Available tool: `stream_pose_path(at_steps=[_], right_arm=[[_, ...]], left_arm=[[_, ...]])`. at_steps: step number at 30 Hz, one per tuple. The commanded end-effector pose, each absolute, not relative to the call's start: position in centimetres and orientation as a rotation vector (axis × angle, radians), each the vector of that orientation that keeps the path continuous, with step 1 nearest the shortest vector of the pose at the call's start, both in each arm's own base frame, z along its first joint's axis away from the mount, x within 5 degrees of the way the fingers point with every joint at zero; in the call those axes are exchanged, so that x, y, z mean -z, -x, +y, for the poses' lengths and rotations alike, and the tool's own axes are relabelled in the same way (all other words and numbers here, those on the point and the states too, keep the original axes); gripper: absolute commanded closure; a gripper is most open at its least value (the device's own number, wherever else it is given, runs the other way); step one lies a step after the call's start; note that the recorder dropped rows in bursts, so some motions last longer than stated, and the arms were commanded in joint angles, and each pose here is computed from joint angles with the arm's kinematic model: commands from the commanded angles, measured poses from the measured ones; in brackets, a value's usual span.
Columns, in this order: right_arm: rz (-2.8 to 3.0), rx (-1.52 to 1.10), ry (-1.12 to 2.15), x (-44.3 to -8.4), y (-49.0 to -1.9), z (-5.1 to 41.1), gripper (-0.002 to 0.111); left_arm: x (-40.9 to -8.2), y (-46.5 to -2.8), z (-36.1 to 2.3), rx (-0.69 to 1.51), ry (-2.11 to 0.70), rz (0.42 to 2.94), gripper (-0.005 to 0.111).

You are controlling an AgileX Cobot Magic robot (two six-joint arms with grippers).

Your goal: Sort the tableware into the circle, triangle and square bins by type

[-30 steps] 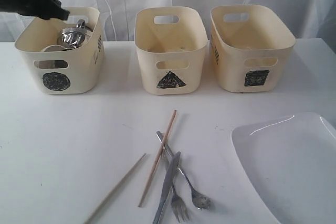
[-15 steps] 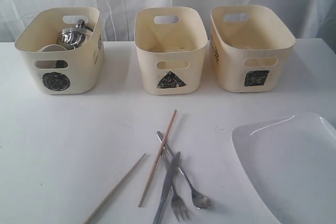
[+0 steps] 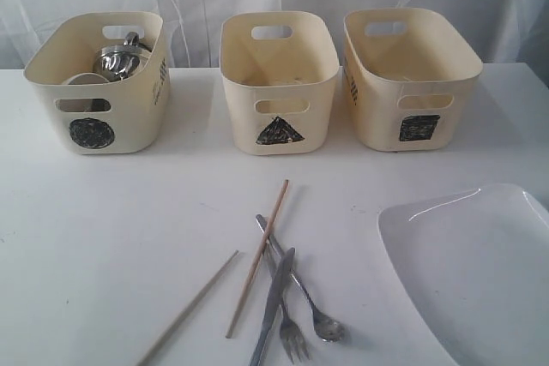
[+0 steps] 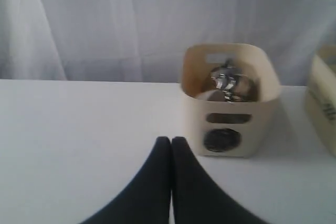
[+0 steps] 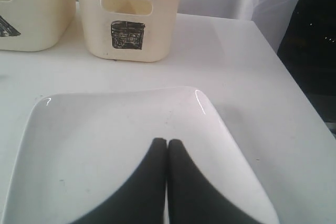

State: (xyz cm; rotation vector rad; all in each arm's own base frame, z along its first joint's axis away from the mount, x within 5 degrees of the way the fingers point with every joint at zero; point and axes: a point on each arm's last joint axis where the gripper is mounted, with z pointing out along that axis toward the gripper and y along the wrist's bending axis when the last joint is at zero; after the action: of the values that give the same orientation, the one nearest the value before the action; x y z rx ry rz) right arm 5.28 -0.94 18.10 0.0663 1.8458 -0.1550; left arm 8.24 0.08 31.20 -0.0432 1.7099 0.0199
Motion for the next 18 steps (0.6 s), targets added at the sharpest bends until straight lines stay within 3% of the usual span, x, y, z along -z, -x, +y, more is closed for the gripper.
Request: stream_pose_path(at_steps=[1,11,18], right_arm=[[1.834,0.160,-0.058,-18.2,-5.3,-0.9,0.108],[1.834,0.160,-0.058,-18.2,-5.3,-0.9,0.108],[1.834,0.160,-0.058,-18.2,-5.3,-0.9,0.108]], left_arm=[[-28.4,-5.0,-3.2,0.240,-0.090,1.759,0.107],[-26.6,-5.0,-1.5,-0.090,-0.163,1.813,0.107],[-20.9,-6.0,-0.8,-0.071,-0.097,1.933,0.107]])
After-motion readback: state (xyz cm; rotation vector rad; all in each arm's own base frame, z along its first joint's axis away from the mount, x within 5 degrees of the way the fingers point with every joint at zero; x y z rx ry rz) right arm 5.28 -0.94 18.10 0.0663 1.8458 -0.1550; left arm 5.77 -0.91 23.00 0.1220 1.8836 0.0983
